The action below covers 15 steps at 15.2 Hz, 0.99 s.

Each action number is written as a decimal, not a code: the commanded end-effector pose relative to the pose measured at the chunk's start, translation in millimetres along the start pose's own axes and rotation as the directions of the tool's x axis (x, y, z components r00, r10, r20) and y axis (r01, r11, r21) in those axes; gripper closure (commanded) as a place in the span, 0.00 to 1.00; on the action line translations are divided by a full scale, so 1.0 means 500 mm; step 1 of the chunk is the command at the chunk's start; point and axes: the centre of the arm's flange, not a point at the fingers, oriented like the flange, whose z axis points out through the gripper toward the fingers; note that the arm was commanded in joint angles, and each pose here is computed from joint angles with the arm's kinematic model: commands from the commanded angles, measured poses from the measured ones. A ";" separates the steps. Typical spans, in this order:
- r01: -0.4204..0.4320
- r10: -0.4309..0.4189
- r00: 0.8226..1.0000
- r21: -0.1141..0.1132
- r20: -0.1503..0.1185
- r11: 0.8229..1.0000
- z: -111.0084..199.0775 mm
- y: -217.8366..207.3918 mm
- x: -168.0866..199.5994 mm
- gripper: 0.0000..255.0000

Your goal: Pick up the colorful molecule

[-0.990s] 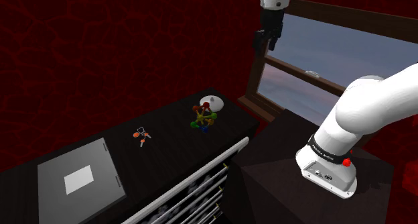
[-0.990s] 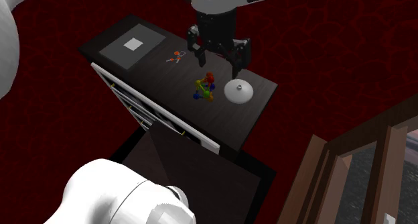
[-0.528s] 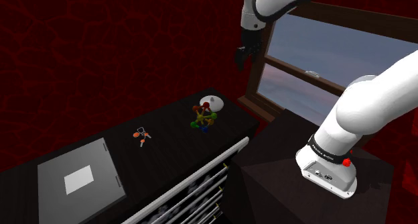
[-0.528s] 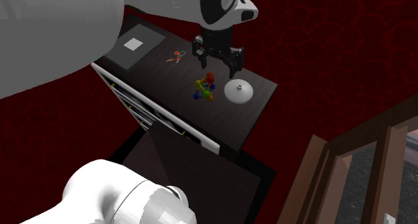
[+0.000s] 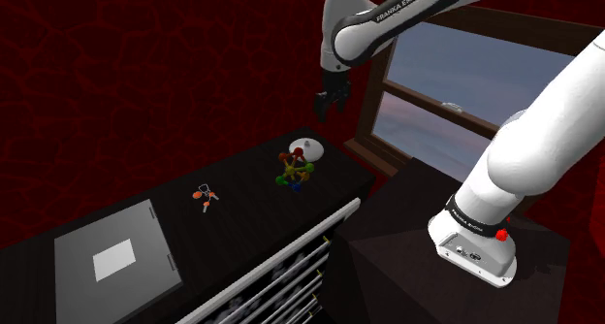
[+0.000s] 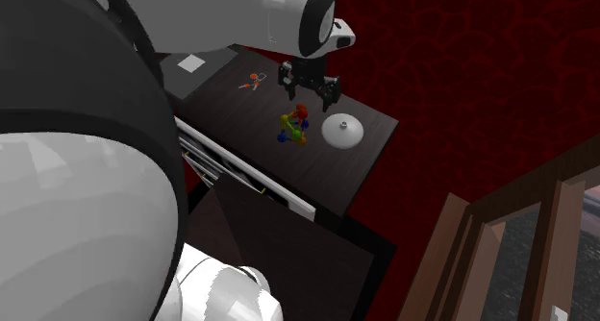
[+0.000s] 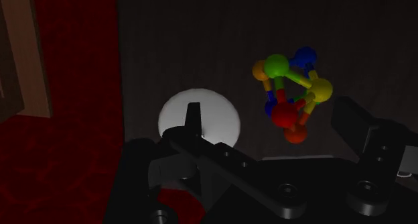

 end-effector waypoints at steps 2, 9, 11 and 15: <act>0.011 -0.011 1.000 0.012 -0.002 1.000 0.058 -0.022 0.048 0.00; 0.037 -0.037 0.999 0.040 -0.002 0.999 0.192 -0.085 0.153 0.00; 0.045 -0.045 0.999 0.048 -0.003 0.998 0.230 -0.104 0.183 0.00; 0.060 -0.060 0.998 0.063 -0.004 0.996 0.306 -0.144 0.242 0.00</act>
